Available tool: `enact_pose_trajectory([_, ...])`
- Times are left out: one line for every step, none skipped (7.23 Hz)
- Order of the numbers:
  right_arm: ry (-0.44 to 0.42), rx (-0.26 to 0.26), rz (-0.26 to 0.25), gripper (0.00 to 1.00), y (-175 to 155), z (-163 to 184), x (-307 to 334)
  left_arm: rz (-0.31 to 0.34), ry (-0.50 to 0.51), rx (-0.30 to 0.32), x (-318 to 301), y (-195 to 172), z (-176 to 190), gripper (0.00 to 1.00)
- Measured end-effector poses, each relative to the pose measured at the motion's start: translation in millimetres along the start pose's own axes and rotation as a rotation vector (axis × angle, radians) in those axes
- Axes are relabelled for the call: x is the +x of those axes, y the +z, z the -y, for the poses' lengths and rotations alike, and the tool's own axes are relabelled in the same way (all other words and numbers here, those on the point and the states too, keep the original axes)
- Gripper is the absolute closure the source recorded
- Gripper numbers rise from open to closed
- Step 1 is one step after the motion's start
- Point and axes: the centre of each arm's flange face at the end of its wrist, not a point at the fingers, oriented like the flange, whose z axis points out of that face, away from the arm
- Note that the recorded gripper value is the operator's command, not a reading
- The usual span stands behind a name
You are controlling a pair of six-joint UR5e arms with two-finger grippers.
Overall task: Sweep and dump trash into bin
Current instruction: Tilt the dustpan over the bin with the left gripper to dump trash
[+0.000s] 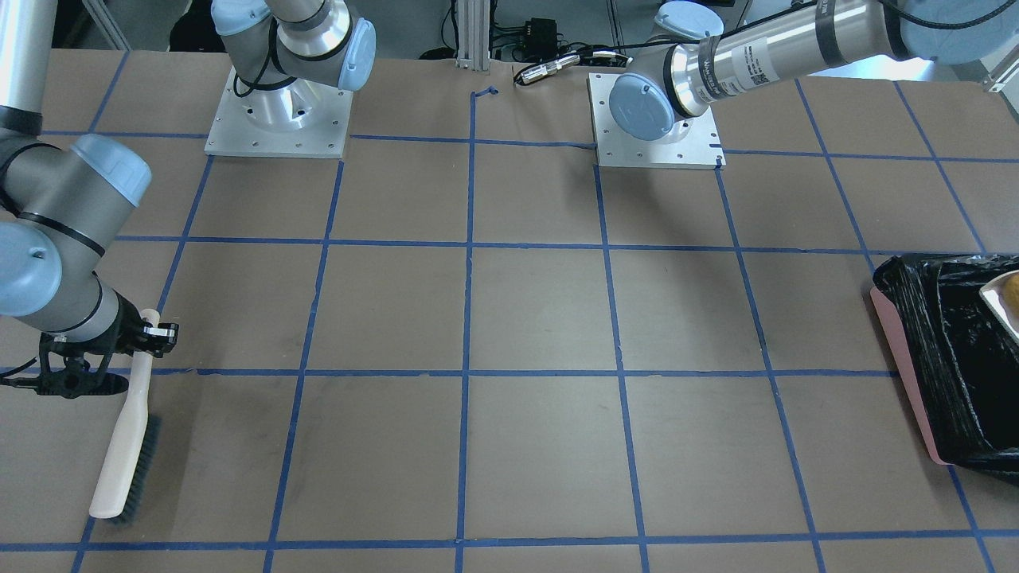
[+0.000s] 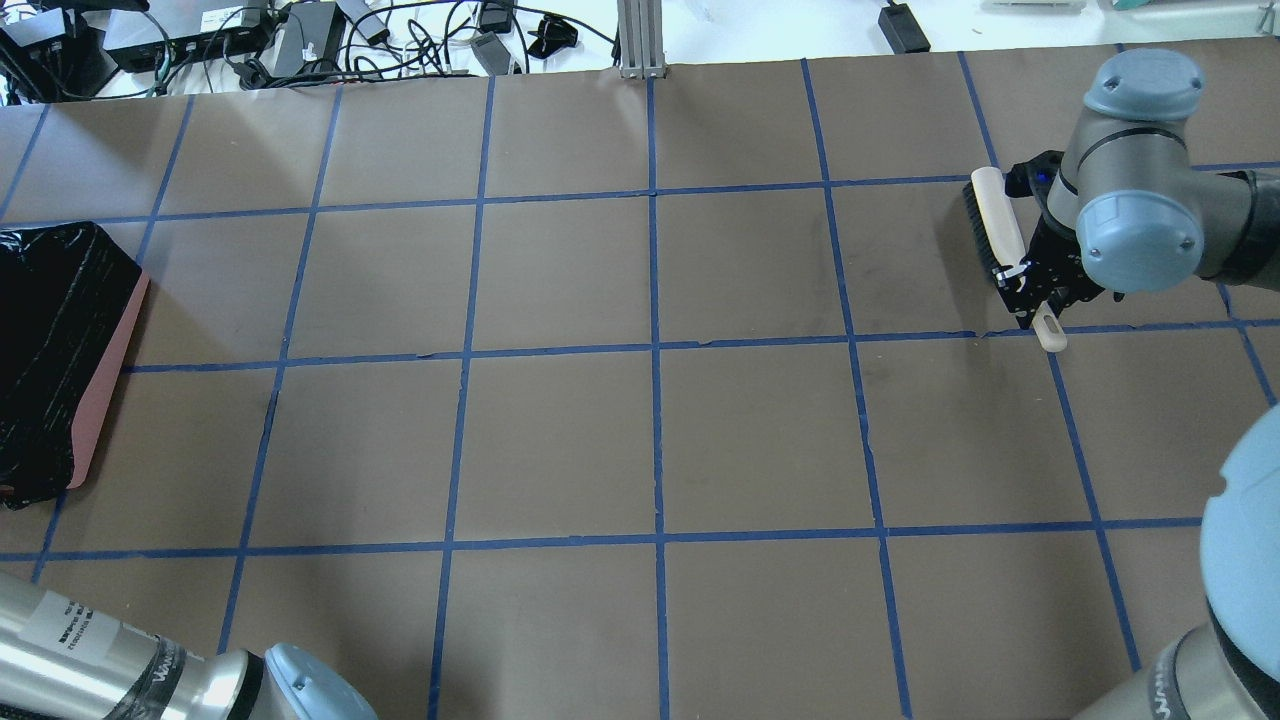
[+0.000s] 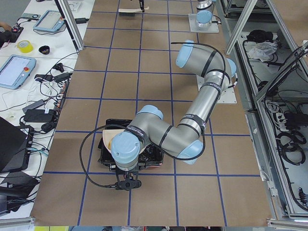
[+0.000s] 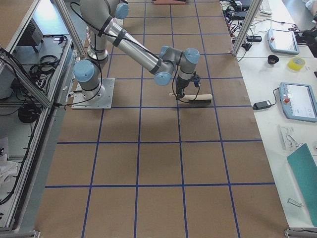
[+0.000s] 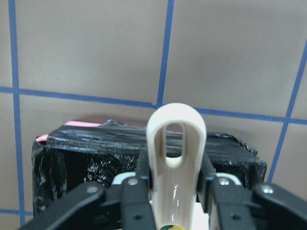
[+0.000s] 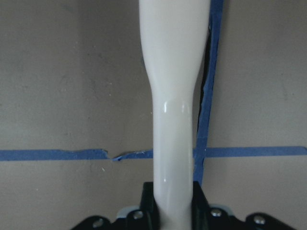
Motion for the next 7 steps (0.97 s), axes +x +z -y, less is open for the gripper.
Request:
enact_pose_trajectory([-0.003,0.004,-0.003,1.00,-2.2,-1.5,0.5,-0.006,0.006,0.053,0.8,-8.0,1.5,1.00])
enact_pose_trajectory([-0.009,0.007,-0.005,1.00,-3.9,-2.1,0.9,-0.008,0.023,0.122,7.0,-21.4,-5.3,1.00])
enact_pose_trajectory([-0.014,0.010,-0.007,1.00,-4.8,-2.3,1.1,0.009,0.064,0.206,19.3,-34.1,-22.3,1.00])
enact_pose_trajectory([-0.016,0.011,-0.007,1.00,-5.1,-2.3,1.2,0.047,0.111,0.289,29.1,-41.9,-42.7,1.00])
enact_pose_trajectory([-0.014,0.011,-0.007,1.00,-5.3,-2.4,1.3,0.076,0.135,0.361,31.0,-46.0,-58.4,1.00])
enact_pose_trajectory([-0.008,0.012,-0.008,1.00,-5.3,-2.3,1.3,0.090,0.150,0.419,29.2,-48.2,-71.6,1.00])
enact_pose_trajectory([-0.003,0.012,-0.008,1.00,-5.3,-2.2,1.3,0.103,0.168,0.485,28.4,-50.9,-85.8,1.00])
